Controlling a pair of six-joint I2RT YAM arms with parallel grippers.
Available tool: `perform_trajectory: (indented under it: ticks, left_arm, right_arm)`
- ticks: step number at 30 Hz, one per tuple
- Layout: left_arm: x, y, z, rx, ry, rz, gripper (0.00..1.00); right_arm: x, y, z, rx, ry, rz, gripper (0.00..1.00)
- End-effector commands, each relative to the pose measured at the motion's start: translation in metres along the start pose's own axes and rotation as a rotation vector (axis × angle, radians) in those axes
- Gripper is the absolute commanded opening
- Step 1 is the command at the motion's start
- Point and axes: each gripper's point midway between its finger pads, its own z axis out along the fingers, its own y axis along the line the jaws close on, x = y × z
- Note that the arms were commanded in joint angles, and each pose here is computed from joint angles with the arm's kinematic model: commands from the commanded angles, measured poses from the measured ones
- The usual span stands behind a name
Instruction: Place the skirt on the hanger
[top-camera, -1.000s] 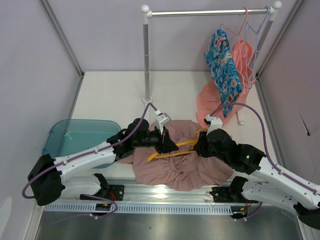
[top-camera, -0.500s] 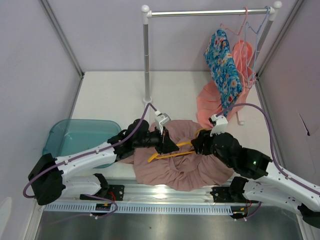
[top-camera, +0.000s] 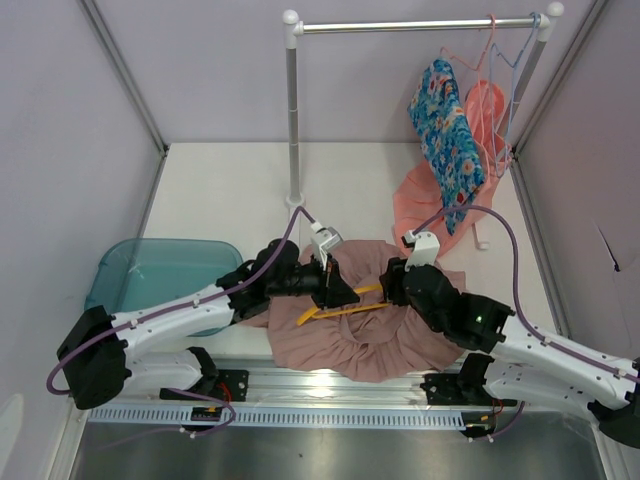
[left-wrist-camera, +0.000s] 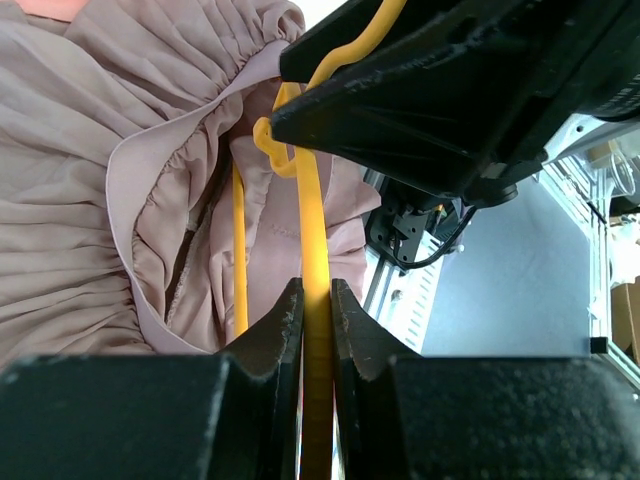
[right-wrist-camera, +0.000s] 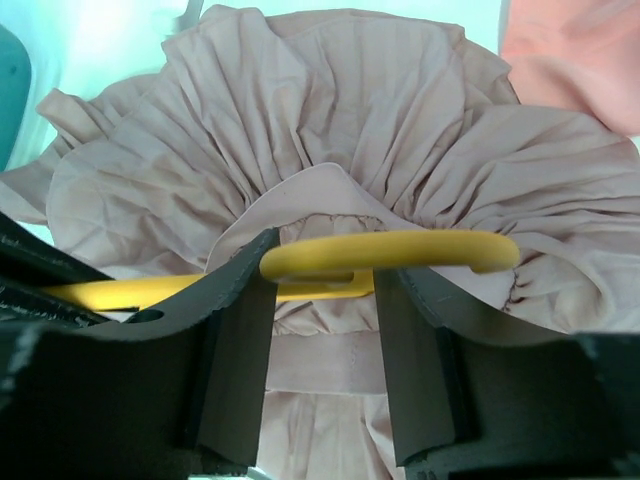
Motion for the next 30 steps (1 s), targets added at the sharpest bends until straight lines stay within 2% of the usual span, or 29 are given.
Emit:
perform_trajectory:
  ticks: [1, 2, 4, 5, 6, 9, 10, 12, 14, 16, 19, 22, 23, 26, 29, 30]
  left_arm:
    - [-0.008, -0.013, 0.001, 0.044, -0.034, 0.017, 0.00]
    - [-0.007, -0.014, 0.001, 0.043, -0.030, 0.020, 0.00]
    - [-0.007, -0.013, 0.001, 0.030, -0.036, 0.020, 0.00]
    - [-0.007, -0.014, 0.000, 0.031, -0.038, 0.022, 0.00]
    - [-0.007, -0.013, -0.001, 0.028, -0.042, 0.023, 0.00]
    - [-0.008, -0.011, -0.004, 0.003, -0.051, 0.028, 0.01]
    - [-0.010, -0.010, -0.005, -0.011, -0.058, 0.031, 0.04]
    - [-0.009, -0.006, -0.010, -0.050, -0.058, 0.034, 0.28]
    - [-0.022, -0.004, -0.022, -0.100, -0.117, 0.057, 0.47]
    - [-0.032, -0.001, -0.037, -0.154, -0.166, 0.072, 0.54]
    - [-0.040, -0.003, -0.059, -0.195, -0.214, 0.090, 0.59]
    - [-0.045, 0.000, -0.077, -0.253, -0.259, 0.093, 0.59]
    - [-0.053, -0.002, -0.091, -0.269, -0.311, 0.091, 0.59]
    - [-0.050, 0.009, -0.117, -0.343, -0.400, 0.040, 0.61]
    - [-0.043, 0.011, -0.127, -0.338, -0.440, 0.004, 0.60]
    - [-0.034, 0.013, -0.123, -0.324, -0.419, -0.001, 0.59]
  right_arm:
    - [-0.013, -0.001, 0.003, 0.022, -0.075, 0.047, 0.45]
    - [-0.014, -0.002, 0.003, 0.023, -0.081, 0.054, 0.43]
    - [-0.013, -0.004, 0.004, 0.034, -0.078, 0.053, 0.33]
    - [-0.013, -0.005, 0.005, 0.038, -0.077, 0.053, 0.27]
    - [-0.011, -0.006, 0.007, 0.044, -0.072, 0.050, 0.17]
    - [-0.012, -0.008, 0.007, 0.057, -0.075, 0.051, 0.01]
    - [-0.011, -0.009, 0.007, 0.061, -0.074, 0.053, 0.00]
    - [-0.015, -0.011, 0.006, 0.065, -0.085, 0.065, 0.00]
    - [-0.016, -0.012, 0.005, 0.064, -0.087, 0.071, 0.00]
    - [-0.017, -0.014, 0.006, 0.071, -0.083, 0.072, 0.00]
    - [-0.017, -0.016, 0.009, 0.080, -0.078, 0.082, 0.00]
    - [-0.021, -0.017, 0.011, 0.090, -0.075, 0.099, 0.00]
    - [-0.022, -0.020, 0.015, 0.106, -0.070, 0.106, 0.00]
    - [-0.024, -0.022, 0.021, 0.131, -0.059, 0.115, 0.00]
    - [-0.026, -0.025, 0.027, 0.146, -0.046, 0.132, 0.00]
    - [-0.026, -0.026, 0.028, 0.149, -0.042, 0.138, 0.00]
